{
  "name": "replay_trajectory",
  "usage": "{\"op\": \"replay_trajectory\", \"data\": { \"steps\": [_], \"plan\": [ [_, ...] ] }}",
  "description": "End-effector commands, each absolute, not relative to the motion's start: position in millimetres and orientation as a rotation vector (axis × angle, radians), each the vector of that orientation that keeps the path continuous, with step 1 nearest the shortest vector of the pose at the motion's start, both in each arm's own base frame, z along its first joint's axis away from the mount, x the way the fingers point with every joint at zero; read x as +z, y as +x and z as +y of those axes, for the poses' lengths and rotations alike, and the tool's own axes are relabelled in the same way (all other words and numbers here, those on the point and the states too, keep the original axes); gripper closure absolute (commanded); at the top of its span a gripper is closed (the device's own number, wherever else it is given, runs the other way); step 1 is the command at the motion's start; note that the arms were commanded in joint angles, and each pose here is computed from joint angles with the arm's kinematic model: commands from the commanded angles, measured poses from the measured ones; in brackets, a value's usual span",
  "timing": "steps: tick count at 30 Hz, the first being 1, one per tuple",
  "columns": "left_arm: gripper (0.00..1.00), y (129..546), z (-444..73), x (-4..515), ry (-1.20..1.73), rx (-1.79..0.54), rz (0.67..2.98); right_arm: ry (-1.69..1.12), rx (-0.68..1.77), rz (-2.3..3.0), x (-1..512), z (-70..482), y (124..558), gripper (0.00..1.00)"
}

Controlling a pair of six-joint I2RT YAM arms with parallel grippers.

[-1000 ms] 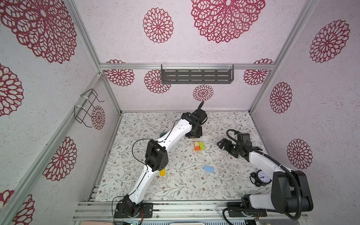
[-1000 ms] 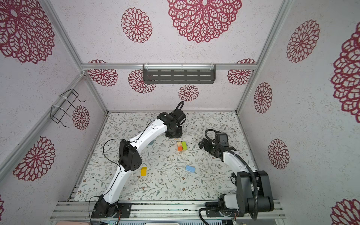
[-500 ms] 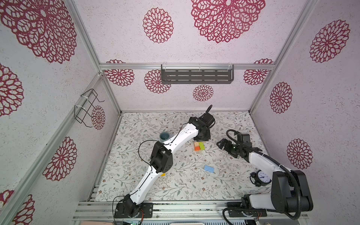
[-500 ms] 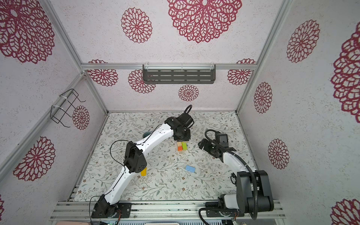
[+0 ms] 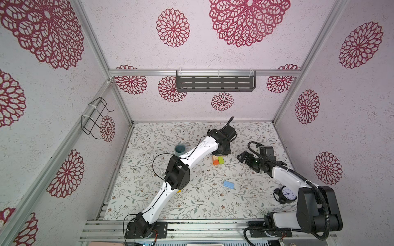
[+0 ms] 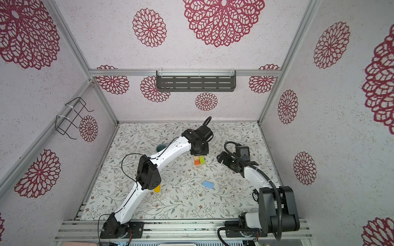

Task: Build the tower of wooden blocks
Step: 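Lower the blue-X cube onto the lime green block beside the plain cube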

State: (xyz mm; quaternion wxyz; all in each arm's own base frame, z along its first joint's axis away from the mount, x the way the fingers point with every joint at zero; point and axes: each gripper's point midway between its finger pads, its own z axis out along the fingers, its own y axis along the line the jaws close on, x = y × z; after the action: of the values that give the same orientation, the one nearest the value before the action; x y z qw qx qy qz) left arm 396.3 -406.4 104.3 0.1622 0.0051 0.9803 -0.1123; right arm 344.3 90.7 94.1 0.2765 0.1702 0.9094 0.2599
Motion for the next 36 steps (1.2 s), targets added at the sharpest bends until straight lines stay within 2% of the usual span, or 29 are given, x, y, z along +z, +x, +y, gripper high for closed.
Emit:
{"op": "replay_trajectory", "data": {
  "steps": [1,36],
  "plan": [
    [0.7,402,-406,96,-0.02,-0.306,2.785,0.472,0.728,2.435,94,92,345,0.01],
    [0.69,408,-398,78,-0.039,-0.279,2.812,0.455,0.774,2.44,90,98,344,0.01]
  ]
}}
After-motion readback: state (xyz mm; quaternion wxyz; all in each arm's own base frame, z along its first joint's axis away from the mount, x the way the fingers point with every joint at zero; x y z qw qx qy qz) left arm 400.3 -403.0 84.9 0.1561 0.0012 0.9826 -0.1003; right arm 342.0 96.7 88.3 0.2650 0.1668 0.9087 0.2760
